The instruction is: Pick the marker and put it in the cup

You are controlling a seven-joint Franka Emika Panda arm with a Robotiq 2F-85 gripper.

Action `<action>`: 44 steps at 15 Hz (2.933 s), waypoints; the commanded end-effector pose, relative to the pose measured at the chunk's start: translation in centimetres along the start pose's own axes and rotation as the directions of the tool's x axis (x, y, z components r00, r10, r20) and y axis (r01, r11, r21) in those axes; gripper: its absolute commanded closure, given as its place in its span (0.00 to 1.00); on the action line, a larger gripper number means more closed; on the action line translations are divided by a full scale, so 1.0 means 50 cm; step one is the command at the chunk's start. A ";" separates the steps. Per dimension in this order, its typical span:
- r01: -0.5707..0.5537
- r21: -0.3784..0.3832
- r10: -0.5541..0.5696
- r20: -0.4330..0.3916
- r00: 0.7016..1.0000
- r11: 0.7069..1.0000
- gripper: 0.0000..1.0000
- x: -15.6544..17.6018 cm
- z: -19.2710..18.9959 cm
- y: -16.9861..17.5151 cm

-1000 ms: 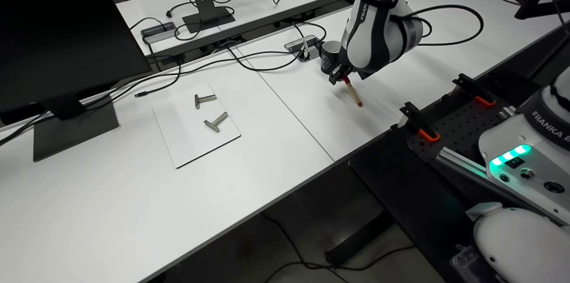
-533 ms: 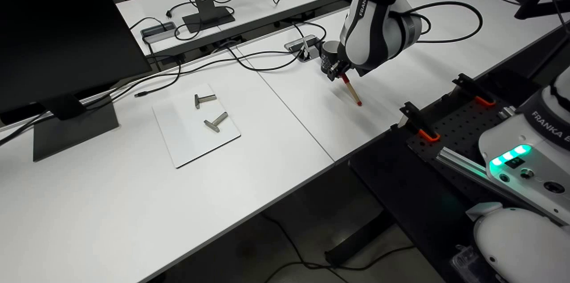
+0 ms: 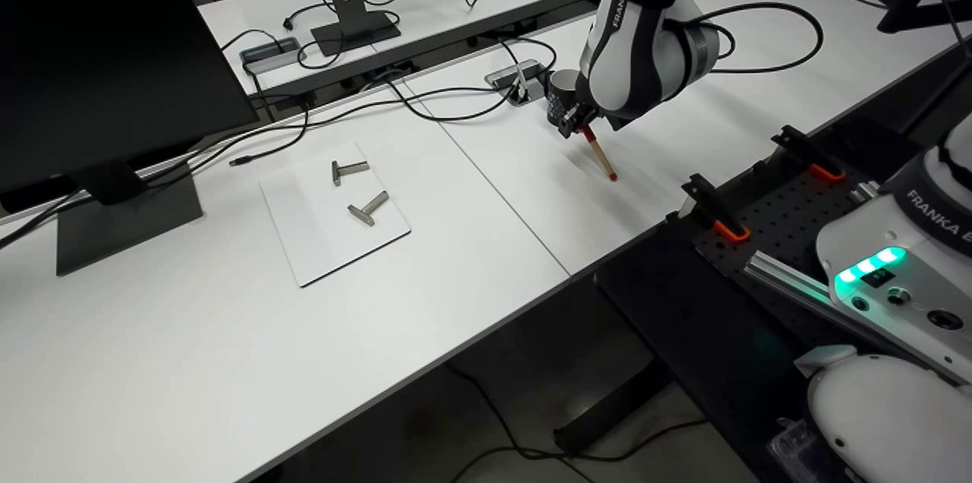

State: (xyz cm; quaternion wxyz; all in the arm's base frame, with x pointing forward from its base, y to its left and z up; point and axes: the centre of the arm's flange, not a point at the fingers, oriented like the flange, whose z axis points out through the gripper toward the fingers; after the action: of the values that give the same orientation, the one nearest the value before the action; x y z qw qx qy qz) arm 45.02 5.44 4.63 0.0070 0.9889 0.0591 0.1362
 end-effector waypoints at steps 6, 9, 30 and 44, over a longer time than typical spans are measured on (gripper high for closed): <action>0.000 0.000 0.000 0.000 1.000 1.000 0.99 0.000 0.000 0.000; 0.000 0.000 0.000 0.000 1.000 1.000 0.99 0.000 0.000 0.000; 0.006 0.002 -0.006 0.001 1.000 1.000 0.00 0.000 0.003 -0.001; 0.010 0.007 -0.010 0.022 1.000 1.000 0.00 -0.006 0.005 -0.007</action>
State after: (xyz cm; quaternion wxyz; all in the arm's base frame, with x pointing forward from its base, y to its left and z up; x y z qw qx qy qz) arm 44.77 5.74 4.31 0.0051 0.9900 0.0646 0.1250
